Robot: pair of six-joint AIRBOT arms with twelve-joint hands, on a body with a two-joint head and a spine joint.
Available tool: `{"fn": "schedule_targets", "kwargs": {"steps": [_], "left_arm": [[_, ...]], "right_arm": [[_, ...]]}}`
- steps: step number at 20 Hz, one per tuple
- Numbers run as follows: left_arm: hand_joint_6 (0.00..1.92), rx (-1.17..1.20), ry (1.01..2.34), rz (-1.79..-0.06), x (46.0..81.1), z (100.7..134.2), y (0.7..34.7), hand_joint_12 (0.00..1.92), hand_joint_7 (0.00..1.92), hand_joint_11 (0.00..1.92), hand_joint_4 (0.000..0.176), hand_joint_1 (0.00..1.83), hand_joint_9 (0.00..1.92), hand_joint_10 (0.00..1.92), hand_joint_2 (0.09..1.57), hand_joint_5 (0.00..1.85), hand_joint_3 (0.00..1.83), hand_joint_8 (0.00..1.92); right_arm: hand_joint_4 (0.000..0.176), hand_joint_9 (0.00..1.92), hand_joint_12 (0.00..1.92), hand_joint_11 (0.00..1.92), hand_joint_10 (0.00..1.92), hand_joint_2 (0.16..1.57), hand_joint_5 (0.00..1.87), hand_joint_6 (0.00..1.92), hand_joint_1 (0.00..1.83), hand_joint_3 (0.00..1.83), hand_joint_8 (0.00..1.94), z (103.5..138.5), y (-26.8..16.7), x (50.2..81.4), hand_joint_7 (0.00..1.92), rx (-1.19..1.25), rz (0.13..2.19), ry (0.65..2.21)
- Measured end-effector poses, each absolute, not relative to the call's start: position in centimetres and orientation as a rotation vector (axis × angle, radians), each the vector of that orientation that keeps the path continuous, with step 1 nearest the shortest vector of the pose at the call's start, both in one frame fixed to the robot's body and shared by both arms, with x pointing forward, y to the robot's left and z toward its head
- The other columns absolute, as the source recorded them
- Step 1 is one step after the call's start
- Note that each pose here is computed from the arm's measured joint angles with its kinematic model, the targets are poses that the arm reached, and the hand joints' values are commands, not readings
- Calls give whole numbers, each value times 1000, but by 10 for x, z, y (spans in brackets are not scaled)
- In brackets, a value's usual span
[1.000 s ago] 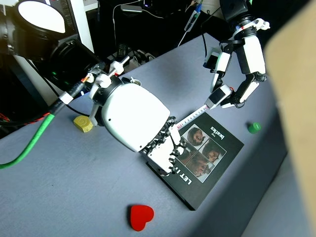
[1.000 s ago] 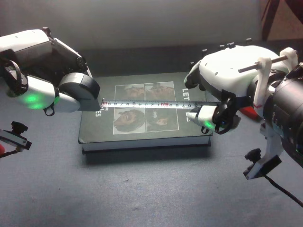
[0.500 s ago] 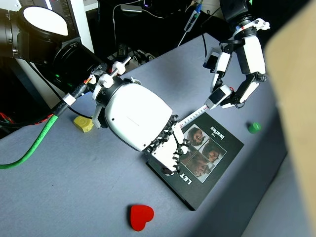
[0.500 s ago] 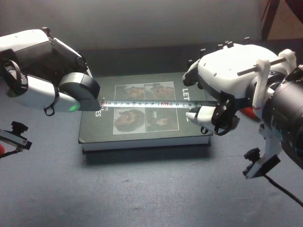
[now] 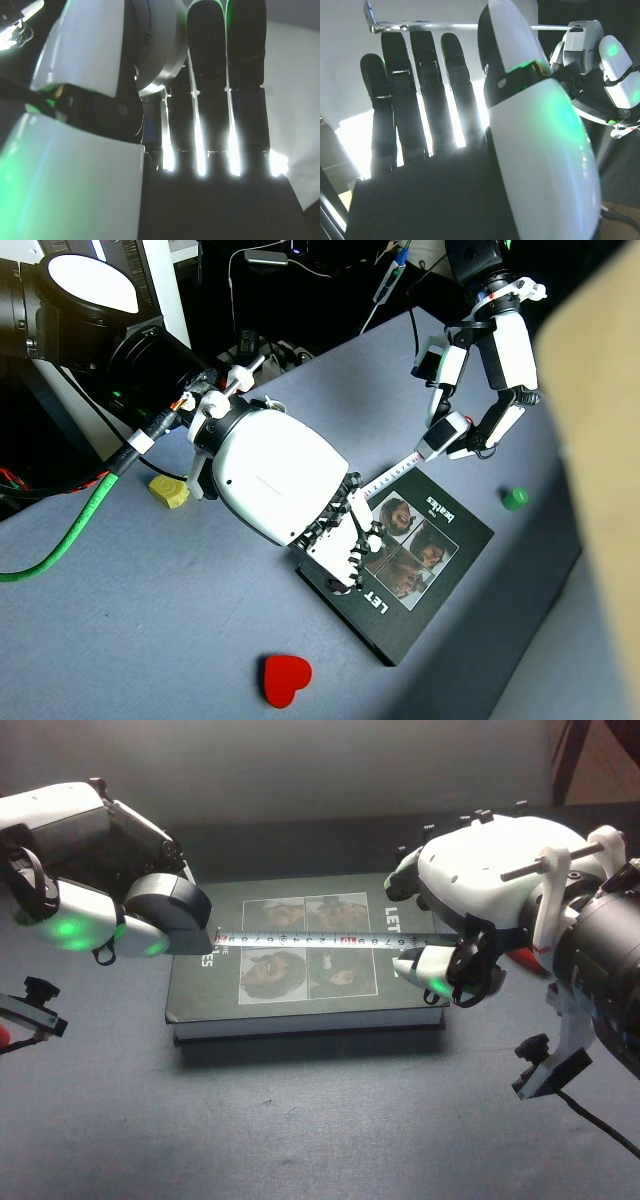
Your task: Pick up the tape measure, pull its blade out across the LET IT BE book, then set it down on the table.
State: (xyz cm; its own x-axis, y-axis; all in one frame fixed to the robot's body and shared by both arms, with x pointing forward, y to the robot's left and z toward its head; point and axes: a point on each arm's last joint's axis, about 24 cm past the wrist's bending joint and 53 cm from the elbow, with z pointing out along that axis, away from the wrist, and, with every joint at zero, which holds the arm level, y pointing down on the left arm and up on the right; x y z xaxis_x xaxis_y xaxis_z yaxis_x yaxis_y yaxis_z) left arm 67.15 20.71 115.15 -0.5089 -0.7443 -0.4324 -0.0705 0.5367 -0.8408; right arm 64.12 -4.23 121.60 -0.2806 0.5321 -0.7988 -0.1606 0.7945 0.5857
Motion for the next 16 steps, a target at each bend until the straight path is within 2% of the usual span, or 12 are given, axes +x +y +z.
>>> {"fn": "schedule_targets", "kwargs": {"steps": [5, 6, 7, 9, 12, 14, 16], "left_arm": [[928, -664, 1931, -1008, 672, 1151, 207, 811, 1131, 1009, 0, 1387, 1082, 1016, 1067, 948, 0, 600], [920, -664, 1931, -1008, 672, 1151, 207, 812, 1128, 1012, 0, 1387, 1082, 1018, 1067, 955, 0, 605], [919, -664, 1931, -1008, 672, 1151, 207, 812, 1127, 1012, 0, 1387, 1081, 1018, 1067, 956, 0, 605], [919, -666, 1931, -1009, 671, 1151, 207, 812, 1127, 1011, 0, 1388, 1081, 1018, 1067, 956, 0, 605], [925, -665, 1931, -1009, 671, 1151, 207, 811, 1129, 1009, 0, 1387, 1079, 1016, 1067, 955, 0, 604], [928, -665, 1931, -1009, 671, 1151, 207, 812, 1129, 1010, 0, 1387, 1079, 1016, 1067, 956, 0, 602], [930, -665, 1934, -1006, 671, 1150, 208, 812, 1130, 1011, 0, 1387, 1079, 1015, 1067, 954, 0, 601]], "right_arm": [[0, 659, 1191, 219, 203, 1148, 592, 2, 874, 2, 8, 1217, -42, 641, 793, 291, 690, 1730], [0, 784, 1264, 366, 268, 1206, 902, 929, 1151, 0, 865, 1218, -42, 641, 824, 288, 692, 1725], [0, 866, 1308, 436, 326, 1188, 918, 1186, 1200, 0, 1036, 1220, -41, 642, 814, 283, 695, 1716], [0, 829, 1339, 510, 544, 1188, 860, 1274, 1182, 0, 1100, 1223, -41, 642, 848, 287, 707, 1707], [14, 799, 1346, 502, 612, 1187, 849, 1263, 1176, 2, 1125, 1222, -40, 641, 851, 287, 708, 1708], [8, 798, 1346, 499, 616, 1187, 847, 1277, 1177, 2, 1112, 1222, -40, 641, 853, 287, 708, 1708], [9, 796, 1344, 492, 618, 1188, 842, 1282, 1176, 1, 1109, 1222, -40, 641, 857, 287, 709, 1708]]}}
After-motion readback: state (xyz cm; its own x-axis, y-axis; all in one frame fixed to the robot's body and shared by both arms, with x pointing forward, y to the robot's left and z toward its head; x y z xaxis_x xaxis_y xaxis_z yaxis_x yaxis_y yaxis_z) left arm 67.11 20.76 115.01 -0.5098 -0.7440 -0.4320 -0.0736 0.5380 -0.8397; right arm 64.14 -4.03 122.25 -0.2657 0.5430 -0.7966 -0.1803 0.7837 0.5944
